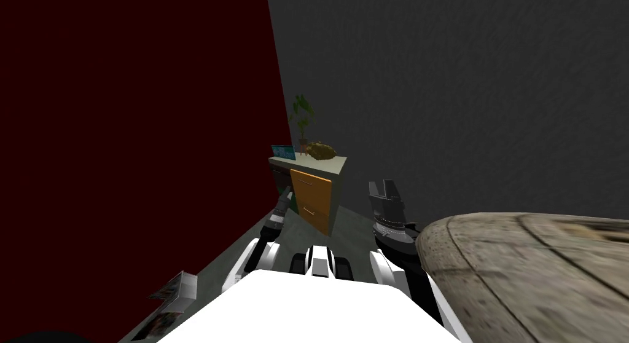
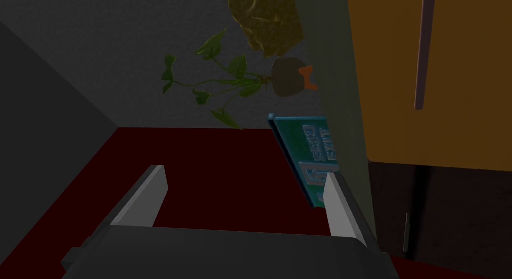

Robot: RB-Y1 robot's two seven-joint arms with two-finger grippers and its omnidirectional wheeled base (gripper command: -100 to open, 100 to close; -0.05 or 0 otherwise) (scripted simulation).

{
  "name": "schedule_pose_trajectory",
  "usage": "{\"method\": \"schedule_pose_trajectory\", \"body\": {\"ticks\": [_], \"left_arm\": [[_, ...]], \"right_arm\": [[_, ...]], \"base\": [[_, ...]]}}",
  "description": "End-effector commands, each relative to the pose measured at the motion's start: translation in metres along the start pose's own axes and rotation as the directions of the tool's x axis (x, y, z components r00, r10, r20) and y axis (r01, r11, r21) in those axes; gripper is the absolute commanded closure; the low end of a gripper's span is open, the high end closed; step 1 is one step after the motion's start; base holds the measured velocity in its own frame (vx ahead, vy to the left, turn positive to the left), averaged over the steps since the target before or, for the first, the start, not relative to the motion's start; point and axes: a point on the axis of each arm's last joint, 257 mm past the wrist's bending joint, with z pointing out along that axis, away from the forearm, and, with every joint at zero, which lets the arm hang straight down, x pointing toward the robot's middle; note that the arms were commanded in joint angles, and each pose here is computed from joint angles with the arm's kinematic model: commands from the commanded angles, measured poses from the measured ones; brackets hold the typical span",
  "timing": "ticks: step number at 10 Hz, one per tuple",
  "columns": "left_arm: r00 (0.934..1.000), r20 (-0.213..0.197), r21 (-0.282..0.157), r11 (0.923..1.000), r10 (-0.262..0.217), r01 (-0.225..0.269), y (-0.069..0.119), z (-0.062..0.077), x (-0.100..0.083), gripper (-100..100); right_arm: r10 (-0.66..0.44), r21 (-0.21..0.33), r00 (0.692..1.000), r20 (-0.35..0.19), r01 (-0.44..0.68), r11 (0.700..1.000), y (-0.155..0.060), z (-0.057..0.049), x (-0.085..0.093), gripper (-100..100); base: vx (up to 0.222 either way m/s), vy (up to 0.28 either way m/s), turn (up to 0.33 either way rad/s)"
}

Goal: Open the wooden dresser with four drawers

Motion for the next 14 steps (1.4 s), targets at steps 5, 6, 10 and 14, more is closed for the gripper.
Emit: {"method": "schedule_pose_trajectory", "body": {"ticks": [5,6,10,14], "left_arm": [[0.9881,-0.137,-0.128,0.9879,0.069,-0.087,0.064,-0.005,0.035,-100],[0.9855,-0.151,-0.14,0.9853,0.076,-0.098,0.07,-0.007,0.037,-100],[0.9661,-0.23,-0.204,0.9648,0.117,-0.166,0.107,-0.014,0.051,-100],[0.9719,-0.175,-0.234,0.9523,0.157,-0.196,0.122,0.005,0.024,-100]], "right_arm": [[0.0,0.0,1.0,0.0,0.0,1.0,0.0,0.0,0.0,0],[0.0,0.0,1.0,0.0,0.0,1.0,0.0,0.0,0.0,0],[0.0,0.0,1.0,0.0,0.0,1.0,0.0,0.0,0.0,0],[0.0,0.0,1.0,0.0,0.0,1.0,0.0,0.0,0.0,0]], "base": [[0.088,-0.007,-0.131],[0.106,-0.012,-0.092],[0.085,-0.003,-0.117],[-0.016,0.015,-0.204]]}}
